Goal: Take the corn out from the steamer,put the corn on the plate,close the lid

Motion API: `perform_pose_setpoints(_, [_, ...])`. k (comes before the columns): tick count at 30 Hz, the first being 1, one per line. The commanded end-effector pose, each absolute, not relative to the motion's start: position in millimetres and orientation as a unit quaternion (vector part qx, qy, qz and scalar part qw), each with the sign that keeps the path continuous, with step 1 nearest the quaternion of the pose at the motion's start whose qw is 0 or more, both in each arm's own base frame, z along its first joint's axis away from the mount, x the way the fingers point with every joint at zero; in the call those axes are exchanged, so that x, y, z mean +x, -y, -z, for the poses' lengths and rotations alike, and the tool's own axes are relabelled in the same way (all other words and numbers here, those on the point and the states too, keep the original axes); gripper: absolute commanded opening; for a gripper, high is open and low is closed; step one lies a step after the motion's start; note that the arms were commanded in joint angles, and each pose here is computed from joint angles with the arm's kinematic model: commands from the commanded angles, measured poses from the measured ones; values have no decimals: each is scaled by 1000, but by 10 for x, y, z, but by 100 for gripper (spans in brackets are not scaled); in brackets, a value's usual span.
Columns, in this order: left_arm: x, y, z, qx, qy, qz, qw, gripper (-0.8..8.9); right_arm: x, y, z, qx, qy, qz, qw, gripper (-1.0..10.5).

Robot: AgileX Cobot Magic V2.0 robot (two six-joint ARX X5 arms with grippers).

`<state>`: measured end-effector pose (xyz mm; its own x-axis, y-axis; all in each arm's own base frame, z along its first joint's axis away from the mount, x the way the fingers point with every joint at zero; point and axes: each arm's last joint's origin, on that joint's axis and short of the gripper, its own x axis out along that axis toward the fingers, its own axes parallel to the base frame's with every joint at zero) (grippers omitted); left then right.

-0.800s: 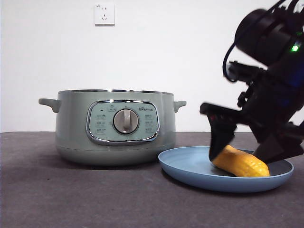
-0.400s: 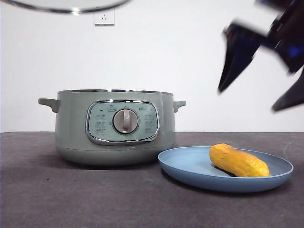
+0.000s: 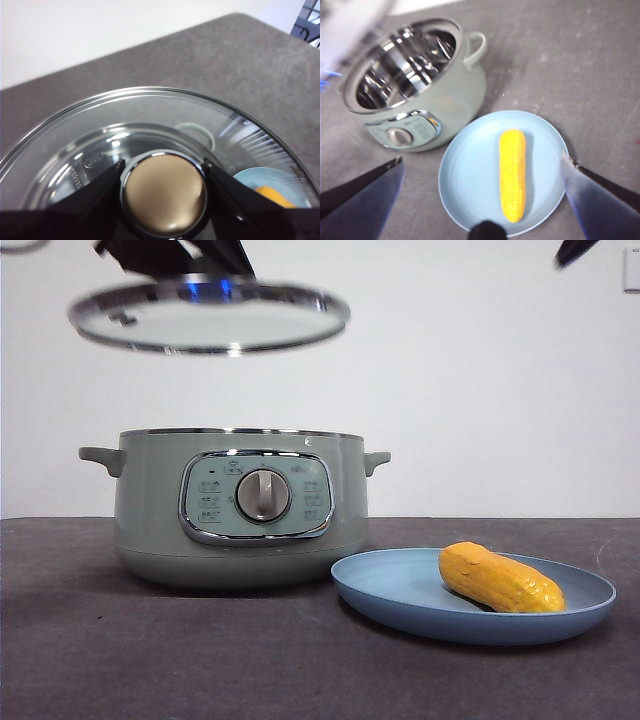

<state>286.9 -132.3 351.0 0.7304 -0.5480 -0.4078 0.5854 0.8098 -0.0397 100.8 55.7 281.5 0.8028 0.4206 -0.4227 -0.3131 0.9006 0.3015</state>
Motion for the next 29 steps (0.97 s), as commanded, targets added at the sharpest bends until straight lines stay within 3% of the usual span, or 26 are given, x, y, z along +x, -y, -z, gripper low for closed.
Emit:
perform_pose_setpoints(1, [2982, 1381, -3489, 44, -180, 307, 933, -7, 926, -514, -2869, 108, -235, -200, 945, 567])
perform_pose_setpoints(14, [3345, 1525, -3106, 51, -191, 283, 938, -7, 851, -480, -2922, 109, -243, -211, 941, 566])
perform_pose_setpoints(29, [3408, 1540, -3020, 56, -197, 282, 937, -7, 851, -480, -2922, 108, -242, -211, 941, 566])
